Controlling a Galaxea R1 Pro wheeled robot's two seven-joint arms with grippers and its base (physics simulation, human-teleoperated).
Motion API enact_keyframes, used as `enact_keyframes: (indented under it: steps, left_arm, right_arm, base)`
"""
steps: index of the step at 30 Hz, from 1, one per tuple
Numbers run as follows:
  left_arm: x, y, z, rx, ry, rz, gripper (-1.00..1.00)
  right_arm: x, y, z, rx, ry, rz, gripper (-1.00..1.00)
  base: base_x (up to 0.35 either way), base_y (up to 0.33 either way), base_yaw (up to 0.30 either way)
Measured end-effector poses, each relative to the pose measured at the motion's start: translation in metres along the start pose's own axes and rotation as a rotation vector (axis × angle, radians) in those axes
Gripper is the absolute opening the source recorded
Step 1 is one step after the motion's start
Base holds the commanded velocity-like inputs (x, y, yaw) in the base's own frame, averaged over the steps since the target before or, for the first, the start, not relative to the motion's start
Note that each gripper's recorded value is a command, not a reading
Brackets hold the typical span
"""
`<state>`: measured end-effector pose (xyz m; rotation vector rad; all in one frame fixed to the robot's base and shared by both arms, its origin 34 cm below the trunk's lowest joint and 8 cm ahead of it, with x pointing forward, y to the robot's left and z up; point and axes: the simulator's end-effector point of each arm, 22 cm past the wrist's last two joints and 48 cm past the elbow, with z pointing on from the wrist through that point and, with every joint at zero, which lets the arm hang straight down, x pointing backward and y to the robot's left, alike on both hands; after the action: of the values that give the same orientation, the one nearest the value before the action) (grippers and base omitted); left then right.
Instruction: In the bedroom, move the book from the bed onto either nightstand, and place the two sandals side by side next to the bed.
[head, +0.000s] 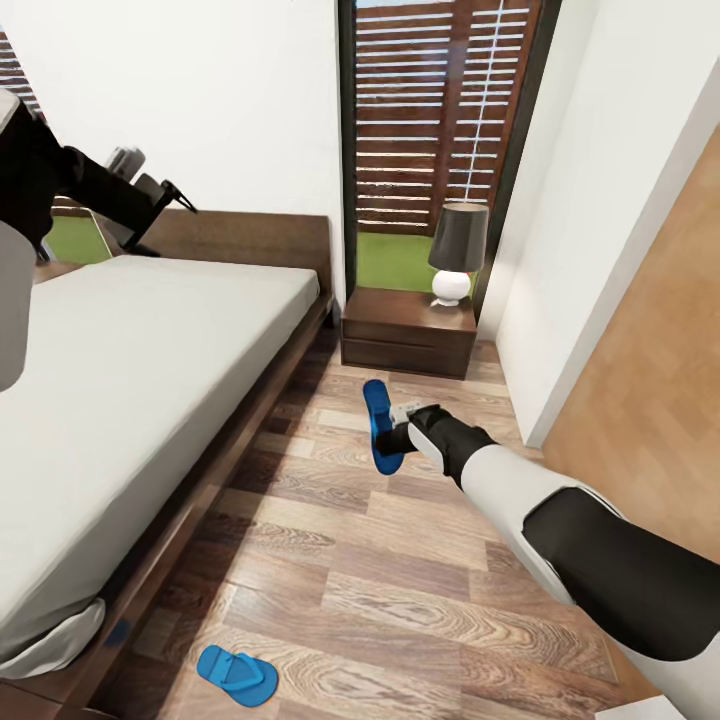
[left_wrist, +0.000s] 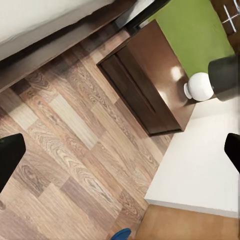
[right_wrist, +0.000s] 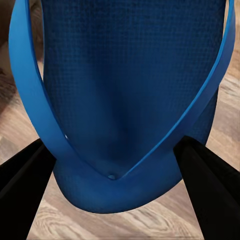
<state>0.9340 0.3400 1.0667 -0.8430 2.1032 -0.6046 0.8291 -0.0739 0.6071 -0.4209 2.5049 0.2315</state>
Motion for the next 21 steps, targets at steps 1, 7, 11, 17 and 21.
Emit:
enact_keyframes:
  steps: [1, 7, 11, 17, 21]
  left_arm:
    - [0.000, 0.000, 0.000, 0.003, -0.001, 0.000, 1.00]
    - [-0.009, 0.007, -0.003, 0.009, -0.012, -0.009, 1.00]
    - [-0.012, 0.009, -0.004, 0.008, -0.017, -0.013, 1.00]
    - [-0.013, 0.011, -0.005, 0.008, -0.019, -0.011, 1.00]
    - [-0.013, 0.009, -0.005, 0.013, -0.019, -0.010, 1.00]
  right_arm:
    - [0.003, 0.000, 0.001, -0.001, 0.004, 0.001, -1.00]
    - [0.027, 0.004, 0.009, -0.007, 0.037, 0.007, -1.00]
    - [0.029, 0.005, 0.010, -0.008, 0.038, 0.008, -1.00]
    - [0.029, 0.004, 0.010, -0.007, 0.037, 0.008, -1.00]
    - [0.029, 0.004, 0.010, -0.006, 0.037, 0.008, -1.00]
  base:
    - [0.000, 0.000, 0.000]
    - [0.000, 0.000, 0.000]
    - [0.000, 0.000, 0.000]
    - [0.000, 0.000, 0.000]
    - [0.000, 0.000, 0.000]
